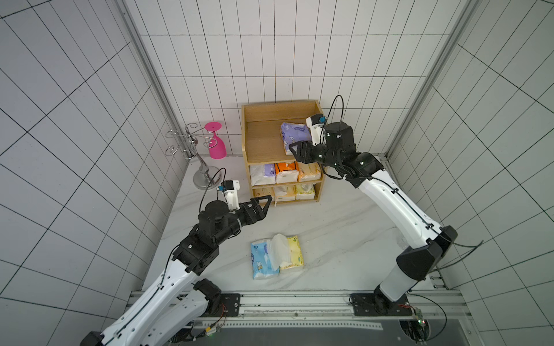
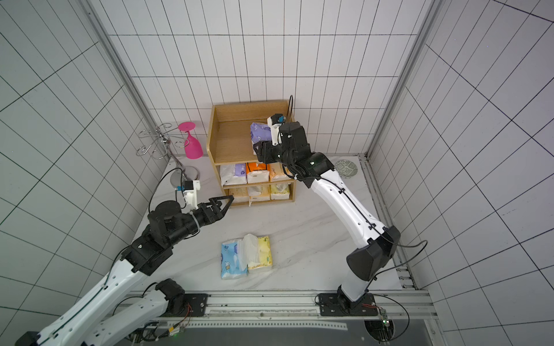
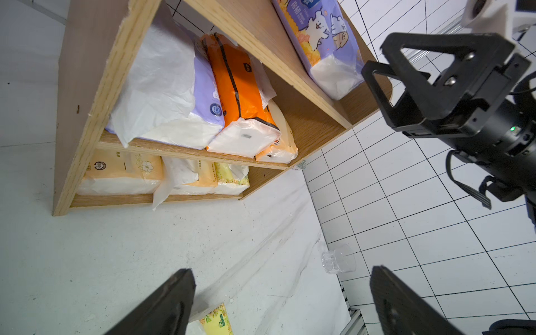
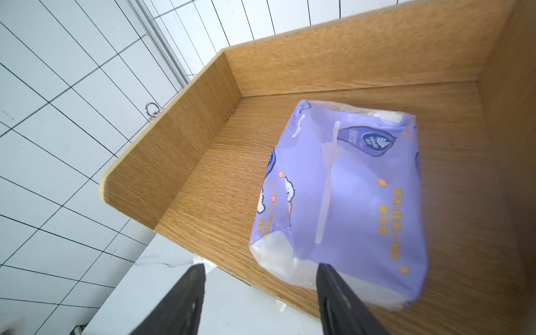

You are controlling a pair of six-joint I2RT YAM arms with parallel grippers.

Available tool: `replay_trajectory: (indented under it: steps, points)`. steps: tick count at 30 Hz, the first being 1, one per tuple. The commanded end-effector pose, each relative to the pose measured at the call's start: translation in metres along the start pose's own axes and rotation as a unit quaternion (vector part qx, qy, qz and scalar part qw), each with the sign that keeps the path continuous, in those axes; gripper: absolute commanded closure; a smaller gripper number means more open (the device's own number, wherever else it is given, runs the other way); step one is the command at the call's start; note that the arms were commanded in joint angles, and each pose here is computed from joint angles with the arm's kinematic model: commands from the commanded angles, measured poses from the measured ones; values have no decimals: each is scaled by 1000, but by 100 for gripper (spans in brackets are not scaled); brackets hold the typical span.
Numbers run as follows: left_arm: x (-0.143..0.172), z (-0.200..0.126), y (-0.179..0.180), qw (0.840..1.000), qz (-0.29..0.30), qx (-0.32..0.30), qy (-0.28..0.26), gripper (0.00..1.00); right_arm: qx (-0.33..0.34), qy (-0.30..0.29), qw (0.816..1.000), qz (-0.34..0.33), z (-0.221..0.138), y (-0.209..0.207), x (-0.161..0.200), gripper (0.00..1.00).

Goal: Remove the tissue boxes from the shelf
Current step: Pick up a box of tissues from the shelf.

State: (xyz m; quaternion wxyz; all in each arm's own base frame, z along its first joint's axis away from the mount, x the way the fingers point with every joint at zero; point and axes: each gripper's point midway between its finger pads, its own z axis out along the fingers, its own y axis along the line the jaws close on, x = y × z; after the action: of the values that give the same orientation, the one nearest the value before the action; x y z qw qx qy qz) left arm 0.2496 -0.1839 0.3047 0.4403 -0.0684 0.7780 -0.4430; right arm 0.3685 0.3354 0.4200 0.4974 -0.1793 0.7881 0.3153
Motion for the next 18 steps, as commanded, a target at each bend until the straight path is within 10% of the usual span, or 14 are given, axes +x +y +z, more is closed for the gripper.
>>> replay_trajectory:
  steps: [1,18]
  points:
    - [-2,-3,-4,1000,9,7,-6,2,15,-38,999,0,-30,-5,-23,35]
    - [2,0,1,1000,12,2,0,2,77,-3,997,1,-3,-61,-15,33]
